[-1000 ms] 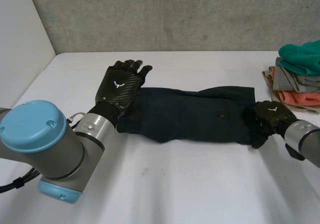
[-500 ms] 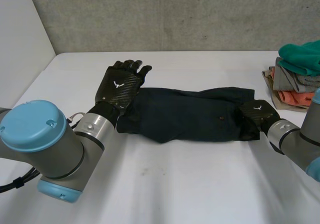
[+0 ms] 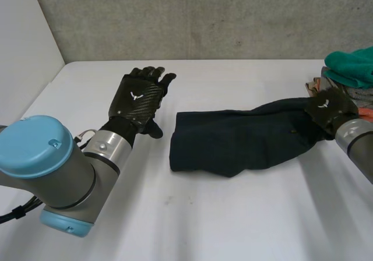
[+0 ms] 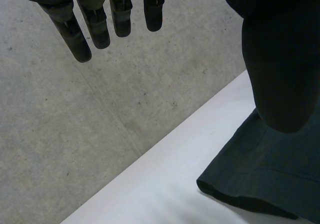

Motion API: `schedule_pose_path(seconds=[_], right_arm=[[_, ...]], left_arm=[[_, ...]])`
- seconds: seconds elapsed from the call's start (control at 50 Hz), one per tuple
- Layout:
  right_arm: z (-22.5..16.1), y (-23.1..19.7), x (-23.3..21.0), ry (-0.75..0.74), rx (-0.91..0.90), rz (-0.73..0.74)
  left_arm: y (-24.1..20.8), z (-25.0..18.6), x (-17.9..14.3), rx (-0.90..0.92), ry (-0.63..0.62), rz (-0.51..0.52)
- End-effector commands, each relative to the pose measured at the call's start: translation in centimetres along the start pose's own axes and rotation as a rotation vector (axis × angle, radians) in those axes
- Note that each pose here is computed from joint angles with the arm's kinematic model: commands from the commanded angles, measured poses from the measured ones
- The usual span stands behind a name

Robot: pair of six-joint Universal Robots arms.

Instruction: Fold the laundry.

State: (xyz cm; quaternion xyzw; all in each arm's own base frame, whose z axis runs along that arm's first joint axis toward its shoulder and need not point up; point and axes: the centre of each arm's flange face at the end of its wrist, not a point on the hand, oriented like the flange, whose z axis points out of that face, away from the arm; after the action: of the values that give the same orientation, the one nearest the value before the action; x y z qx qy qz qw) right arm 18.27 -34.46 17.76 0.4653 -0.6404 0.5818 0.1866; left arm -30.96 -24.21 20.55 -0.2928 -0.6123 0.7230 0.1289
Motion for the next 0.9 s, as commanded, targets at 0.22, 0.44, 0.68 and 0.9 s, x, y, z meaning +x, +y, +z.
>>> schedule_pose_path(seconds=[0.22, 0.44, 0.68, 0.9], right_arm=[[-4.1, -15.1, -16.8, -0.304, 0.861, -0.308], [-4.2, -16.7, -17.1, -0.413, 0.815, -0.032], [-1.9, -11.4, -0.8, -0.012, 0.299, 0.748], [-2.1, -2.7, -1.0, -0.165, -0.009, 0.509]], left_arm=[[-1.1, 0.4, -2.6, 0.025, -0.097, 0.013], [-1.2, 1.1, -4.7, 0.030, -0.164, 0.019], [-2.9, 2.7, -4.2, 0.091, -0.151, 0.016], [-2.1, 1.8, -2.3, 0.059, -0.103, 0.009]])
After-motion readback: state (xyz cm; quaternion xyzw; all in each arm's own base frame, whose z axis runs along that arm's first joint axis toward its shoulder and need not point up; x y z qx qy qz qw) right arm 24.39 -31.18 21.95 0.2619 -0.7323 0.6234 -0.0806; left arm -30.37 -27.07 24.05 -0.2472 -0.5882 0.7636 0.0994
